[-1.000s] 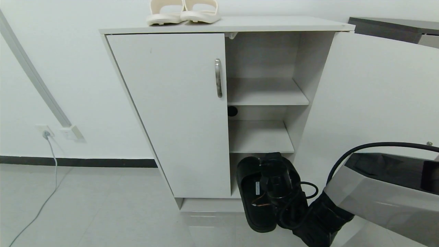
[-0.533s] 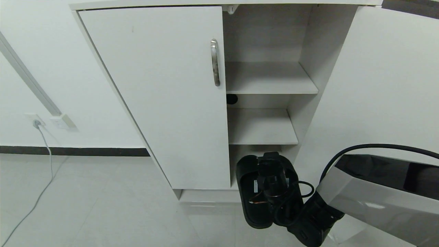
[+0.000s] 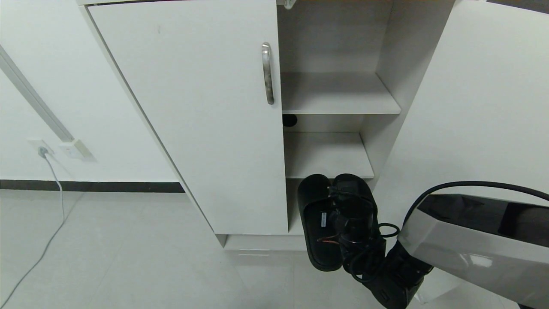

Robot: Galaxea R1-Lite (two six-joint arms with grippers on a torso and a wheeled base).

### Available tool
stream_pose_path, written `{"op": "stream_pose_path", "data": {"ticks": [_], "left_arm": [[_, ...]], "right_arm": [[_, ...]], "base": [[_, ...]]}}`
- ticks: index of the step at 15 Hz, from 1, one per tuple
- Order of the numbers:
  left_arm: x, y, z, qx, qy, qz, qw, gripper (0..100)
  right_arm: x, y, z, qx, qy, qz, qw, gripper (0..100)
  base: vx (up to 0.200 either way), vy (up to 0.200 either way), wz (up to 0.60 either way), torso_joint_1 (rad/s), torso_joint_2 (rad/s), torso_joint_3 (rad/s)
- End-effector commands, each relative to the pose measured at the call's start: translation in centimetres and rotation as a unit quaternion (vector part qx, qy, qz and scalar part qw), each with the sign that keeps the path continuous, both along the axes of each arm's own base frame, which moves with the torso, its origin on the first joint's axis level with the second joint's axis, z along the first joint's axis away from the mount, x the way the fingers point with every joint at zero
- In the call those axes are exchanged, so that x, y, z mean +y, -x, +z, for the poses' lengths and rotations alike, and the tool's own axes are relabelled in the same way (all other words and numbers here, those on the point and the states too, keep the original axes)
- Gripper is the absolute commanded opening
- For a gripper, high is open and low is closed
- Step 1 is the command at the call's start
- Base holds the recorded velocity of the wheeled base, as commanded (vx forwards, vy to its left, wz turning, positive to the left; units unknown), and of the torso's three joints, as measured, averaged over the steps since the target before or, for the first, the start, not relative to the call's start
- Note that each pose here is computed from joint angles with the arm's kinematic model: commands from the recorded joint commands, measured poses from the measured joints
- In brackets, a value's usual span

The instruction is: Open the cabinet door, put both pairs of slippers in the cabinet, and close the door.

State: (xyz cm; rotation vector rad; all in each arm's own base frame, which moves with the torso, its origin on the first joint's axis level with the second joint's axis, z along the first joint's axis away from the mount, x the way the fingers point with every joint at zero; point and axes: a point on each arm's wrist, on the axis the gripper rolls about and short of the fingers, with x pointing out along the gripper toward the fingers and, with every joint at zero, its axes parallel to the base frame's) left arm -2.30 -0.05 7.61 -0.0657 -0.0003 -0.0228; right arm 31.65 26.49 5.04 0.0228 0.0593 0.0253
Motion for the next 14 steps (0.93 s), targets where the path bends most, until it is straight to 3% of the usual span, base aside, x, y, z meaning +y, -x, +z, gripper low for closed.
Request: {"op": "stream_pose_path", "data": {"ticks": [1, 4, 13, 14], "left_arm": [[0.0, -0.01, 0.01, 0.001, 0.0, 0.0, 1.0, 0], [0.0, 0.0, 0.06, 0.0, 0.0, 0.0, 1.0, 0], [0.0, -0.01, 0.01, 0.001, 0.001, 0.0, 1.0, 0], [0.0, -0.01, 0.01, 0.001, 0.001, 0.0, 1.0, 0]], "right_arm": [[-0.11, -0.09, -0.11, 0.001, 0.001, -0.001, 1.0, 0], [-0.2, -0.18, -0.01, 0.0, 0.0, -0.003, 1.0, 0], [-0.45, -0.45, 0.18, -0.002, 0.001, -0.004, 1.0, 0], [-0.43, -0.48, 0.13, -0.001, 0.002, -0.004, 1.0, 0]], "base": [[0.0, 0.0, 0.0, 0.0, 0.0, 0.0], [0.0, 0.0, 0.0, 0.0, 0.0, 0.0], [0.2, 0.0, 0.0, 0.0, 0.0, -0.001], [0.0, 0.0, 0.0, 0.0, 0.0, 0.0]]}}
